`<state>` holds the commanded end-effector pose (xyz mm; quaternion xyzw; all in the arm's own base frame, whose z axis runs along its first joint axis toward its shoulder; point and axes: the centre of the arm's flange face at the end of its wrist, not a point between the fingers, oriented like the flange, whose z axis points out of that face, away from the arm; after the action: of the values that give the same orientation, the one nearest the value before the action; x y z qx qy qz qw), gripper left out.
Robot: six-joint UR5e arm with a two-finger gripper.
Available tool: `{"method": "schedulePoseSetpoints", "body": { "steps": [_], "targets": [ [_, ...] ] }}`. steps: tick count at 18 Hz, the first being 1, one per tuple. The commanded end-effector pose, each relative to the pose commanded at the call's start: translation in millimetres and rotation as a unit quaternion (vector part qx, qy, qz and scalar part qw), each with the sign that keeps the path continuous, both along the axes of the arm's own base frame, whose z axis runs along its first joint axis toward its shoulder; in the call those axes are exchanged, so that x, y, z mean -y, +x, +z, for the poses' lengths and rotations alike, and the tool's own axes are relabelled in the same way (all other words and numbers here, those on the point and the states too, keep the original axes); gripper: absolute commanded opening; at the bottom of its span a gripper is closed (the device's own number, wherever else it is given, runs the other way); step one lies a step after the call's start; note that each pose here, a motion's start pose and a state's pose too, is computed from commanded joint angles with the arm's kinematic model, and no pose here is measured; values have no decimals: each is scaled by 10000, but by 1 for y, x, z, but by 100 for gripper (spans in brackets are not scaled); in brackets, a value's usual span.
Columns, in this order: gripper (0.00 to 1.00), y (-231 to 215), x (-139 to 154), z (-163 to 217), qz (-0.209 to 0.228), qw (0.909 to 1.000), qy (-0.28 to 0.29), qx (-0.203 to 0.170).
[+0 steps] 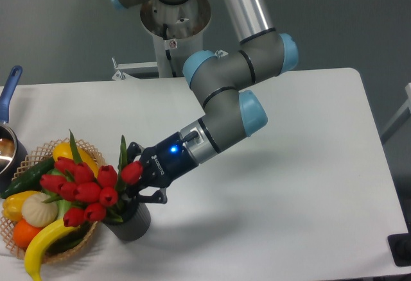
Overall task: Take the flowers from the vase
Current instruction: 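Close the gripper around the red tulip stems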
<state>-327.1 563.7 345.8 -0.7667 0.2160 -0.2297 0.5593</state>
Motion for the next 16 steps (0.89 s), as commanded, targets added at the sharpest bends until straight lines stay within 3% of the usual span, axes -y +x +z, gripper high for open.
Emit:
{"method": "schedulePoseSetpoints", "body": {
  "steps": [9,16],
  "targets": [
    [26,13,13,44,198,9993,-145,295],
    [27,4,23,82,296,9991,152,268]
  ]
}}
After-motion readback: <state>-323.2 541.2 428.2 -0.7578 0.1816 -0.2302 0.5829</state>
